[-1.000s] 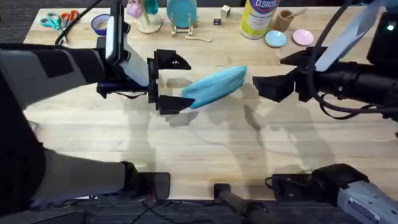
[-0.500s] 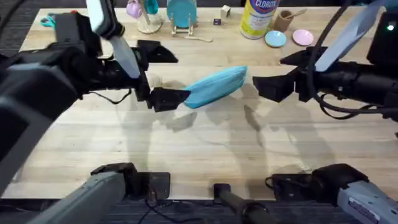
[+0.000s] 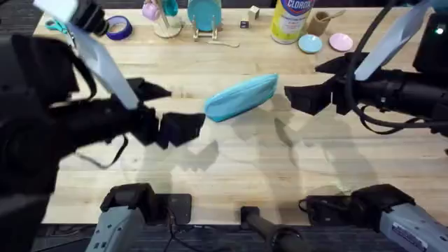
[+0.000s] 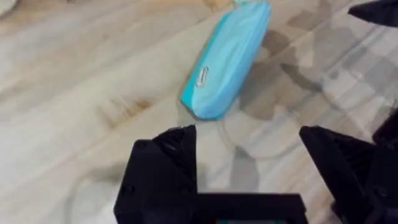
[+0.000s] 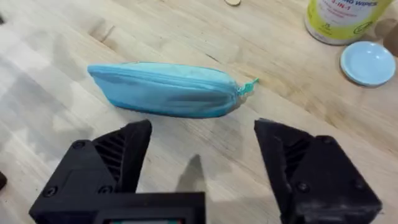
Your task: Unzip the bag, pick up the pens from the table one at a time and place them inside, then zip the bag closed.
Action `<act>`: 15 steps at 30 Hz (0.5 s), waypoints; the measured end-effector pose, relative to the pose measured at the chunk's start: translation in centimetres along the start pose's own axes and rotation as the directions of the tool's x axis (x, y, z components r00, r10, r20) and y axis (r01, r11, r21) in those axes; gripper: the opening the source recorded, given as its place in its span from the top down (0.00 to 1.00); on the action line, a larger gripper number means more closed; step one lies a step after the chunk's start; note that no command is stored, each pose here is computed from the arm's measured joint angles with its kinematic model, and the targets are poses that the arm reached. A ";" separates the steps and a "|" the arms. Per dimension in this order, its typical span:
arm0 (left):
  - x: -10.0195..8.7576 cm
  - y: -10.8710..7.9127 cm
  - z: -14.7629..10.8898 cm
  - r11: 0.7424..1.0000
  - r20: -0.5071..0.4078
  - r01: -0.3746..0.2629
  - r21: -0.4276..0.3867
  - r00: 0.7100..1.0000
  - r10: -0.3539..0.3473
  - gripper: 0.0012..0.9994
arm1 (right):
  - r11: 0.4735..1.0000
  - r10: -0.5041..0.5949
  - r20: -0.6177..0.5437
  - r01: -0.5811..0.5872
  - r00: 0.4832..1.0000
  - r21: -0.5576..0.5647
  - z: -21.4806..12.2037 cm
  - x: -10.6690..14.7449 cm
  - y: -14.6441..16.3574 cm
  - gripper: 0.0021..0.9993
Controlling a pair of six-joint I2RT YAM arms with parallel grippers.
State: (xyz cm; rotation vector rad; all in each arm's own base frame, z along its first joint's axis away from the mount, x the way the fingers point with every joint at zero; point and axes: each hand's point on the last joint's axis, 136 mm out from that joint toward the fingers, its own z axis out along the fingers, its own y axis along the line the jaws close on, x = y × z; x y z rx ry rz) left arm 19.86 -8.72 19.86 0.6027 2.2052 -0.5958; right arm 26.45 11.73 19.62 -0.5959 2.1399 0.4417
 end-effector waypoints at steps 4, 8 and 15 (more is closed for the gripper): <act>1.1 -0.9 -1.2 0.999 -0.008 0.023 -0.034 1.000 -0.023 0.00 | 1.000 0.009 -0.022 -0.009 1.000 -0.004 0.0 0.6 0.1 0.00; 1.1 -1.1 -1.7 0.998 0.012 0.030 -0.055 1.000 -0.029 0.00 | 1.000 0.017 -0.044 -0.018 0.999 -0.007 0.0 1.1 0.2 0.00; 1.2 -1.0 -1.7 0.996 0.010 0.056 -0.064 0.998 -0.056 0.00 | 1.000 0.019 -0.047 -0.019 0.999 -0.007 0.0 1.2 0.2 0.00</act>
